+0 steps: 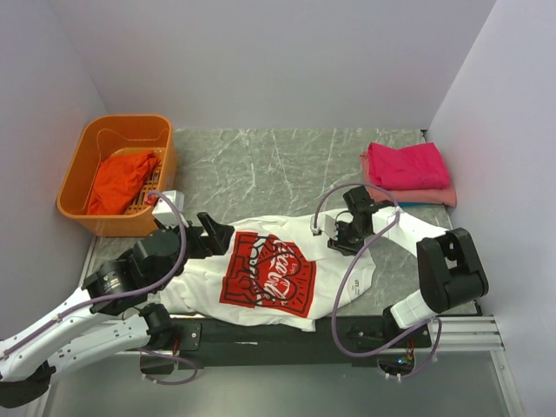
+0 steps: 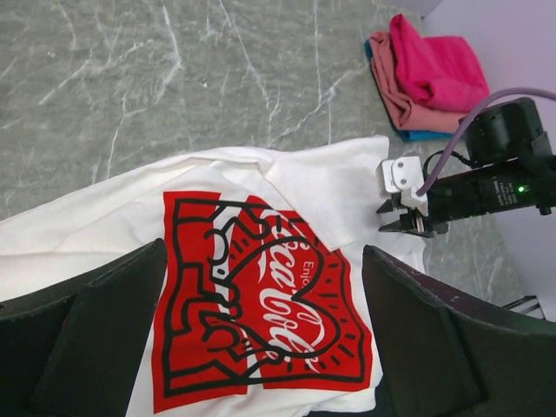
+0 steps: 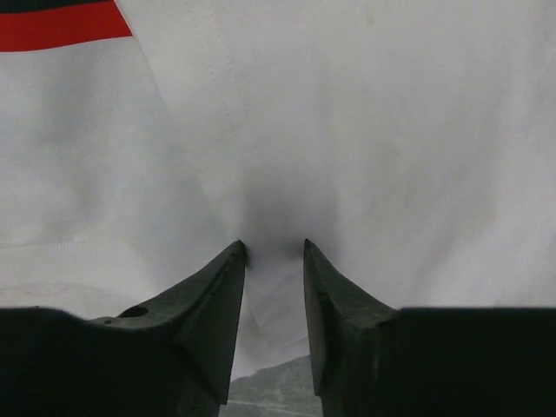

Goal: Fold and stack the t-shirts
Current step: Flatten the tshirt out

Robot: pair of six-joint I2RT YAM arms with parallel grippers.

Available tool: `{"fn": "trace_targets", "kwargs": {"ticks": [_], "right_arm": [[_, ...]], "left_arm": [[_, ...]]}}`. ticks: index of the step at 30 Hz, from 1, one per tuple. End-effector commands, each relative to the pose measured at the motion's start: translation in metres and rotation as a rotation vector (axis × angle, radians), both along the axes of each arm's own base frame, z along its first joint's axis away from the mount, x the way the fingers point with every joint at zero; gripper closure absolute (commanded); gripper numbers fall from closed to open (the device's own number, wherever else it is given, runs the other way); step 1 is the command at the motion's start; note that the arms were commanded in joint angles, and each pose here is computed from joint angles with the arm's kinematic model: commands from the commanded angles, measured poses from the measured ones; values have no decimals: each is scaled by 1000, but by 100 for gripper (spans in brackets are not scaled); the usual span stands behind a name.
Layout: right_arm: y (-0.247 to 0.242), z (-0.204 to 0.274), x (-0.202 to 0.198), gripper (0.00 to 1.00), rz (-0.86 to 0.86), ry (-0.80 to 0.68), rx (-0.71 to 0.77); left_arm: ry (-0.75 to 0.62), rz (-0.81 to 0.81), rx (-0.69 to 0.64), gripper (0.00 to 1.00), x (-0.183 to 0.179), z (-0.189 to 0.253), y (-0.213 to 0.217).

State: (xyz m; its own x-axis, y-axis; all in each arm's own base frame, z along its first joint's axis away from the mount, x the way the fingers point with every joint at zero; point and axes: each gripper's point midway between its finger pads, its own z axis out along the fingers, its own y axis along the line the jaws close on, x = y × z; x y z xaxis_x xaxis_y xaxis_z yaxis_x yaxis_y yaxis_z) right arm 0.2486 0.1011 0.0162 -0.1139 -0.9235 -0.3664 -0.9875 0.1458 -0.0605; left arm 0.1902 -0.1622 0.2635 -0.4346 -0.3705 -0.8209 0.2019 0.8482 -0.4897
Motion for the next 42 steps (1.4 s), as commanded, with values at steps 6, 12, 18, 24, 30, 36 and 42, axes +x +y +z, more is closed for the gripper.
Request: {"fn": "trace_targets", "kwargs": {"ticks": [6,12,18,24,30,36,42], "right_arm": [[15,38,10,83,-17,-51,75],[24,80,36,95,-80,-145,128],[36,137,160,100,-327,-390,142],[50,196,329,47,-835,-644,288],[33,212,347,23,-943,-688,250],[20,162,237,23,-679,-397,250],[7,111,107,25,-557,-84,267]], "left_arm": [[-47,21,-35,0,3,4,3],[-53,27,-26,1,5,3,3],[-74,45,-6,1,10,6,5],[-66,69,-17,1,9,8,10],[-54,76,-32,1,7,1,14],[-70,57,3,0,14,-5,3],[-40,9,82,1,23,-28,-17]]}}
